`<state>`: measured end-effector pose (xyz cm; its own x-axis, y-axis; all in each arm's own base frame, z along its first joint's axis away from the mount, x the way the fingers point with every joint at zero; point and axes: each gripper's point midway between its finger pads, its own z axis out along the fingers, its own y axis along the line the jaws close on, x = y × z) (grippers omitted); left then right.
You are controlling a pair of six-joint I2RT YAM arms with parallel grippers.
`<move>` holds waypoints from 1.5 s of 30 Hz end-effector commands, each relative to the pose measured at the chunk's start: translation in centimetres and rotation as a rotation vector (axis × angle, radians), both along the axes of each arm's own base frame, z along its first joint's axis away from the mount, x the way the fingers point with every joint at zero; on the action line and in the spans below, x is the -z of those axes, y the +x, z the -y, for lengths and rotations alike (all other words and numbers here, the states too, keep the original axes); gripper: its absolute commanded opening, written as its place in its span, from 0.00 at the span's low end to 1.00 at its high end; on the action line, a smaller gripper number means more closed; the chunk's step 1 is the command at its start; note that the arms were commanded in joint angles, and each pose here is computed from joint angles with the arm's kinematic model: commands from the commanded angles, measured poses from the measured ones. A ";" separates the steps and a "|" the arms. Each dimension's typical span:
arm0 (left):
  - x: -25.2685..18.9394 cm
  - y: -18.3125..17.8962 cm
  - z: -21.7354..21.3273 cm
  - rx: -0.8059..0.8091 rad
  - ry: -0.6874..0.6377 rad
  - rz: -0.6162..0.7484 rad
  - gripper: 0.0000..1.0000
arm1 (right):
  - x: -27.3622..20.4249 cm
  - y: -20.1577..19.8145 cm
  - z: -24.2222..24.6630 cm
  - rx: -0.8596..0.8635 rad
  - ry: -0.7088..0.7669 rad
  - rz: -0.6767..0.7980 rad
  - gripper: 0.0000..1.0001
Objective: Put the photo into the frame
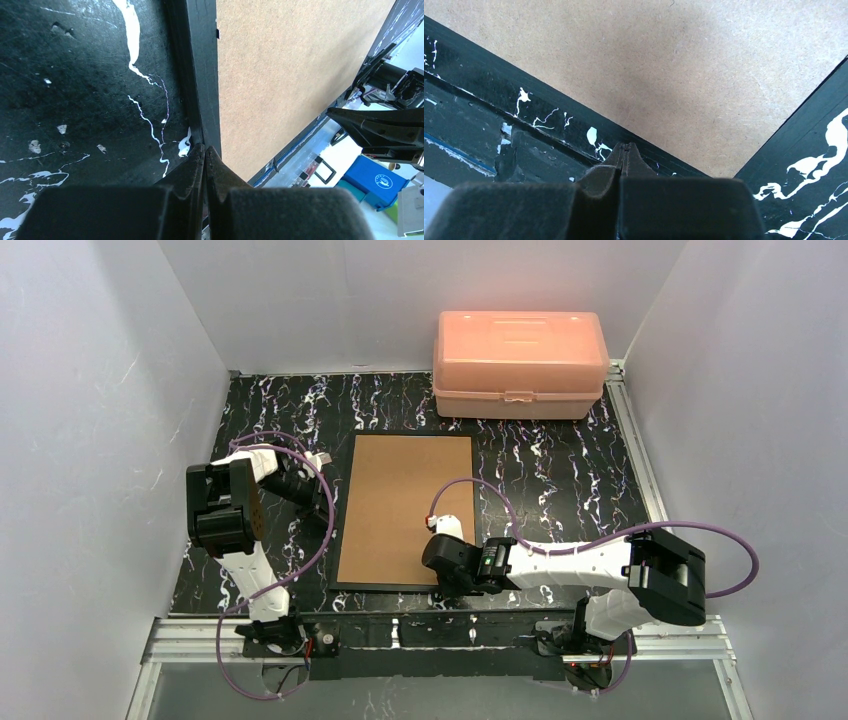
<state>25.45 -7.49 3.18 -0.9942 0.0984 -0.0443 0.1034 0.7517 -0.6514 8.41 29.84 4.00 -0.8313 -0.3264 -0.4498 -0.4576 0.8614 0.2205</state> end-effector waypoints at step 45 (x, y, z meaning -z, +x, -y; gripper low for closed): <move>-0.9 0.2 0.0 0.041 -0.005 0.046 0.00 | -2.3 4.3 -3.7 0.044 0.075 0.149 0.01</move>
<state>25.72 -7.12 3.13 -0.9895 0.1266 -0.0702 0.1421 0.7579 -0.6367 11.08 31.65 4.58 -0.8005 -0.2839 -0.5278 -0.4476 0.8688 0.2115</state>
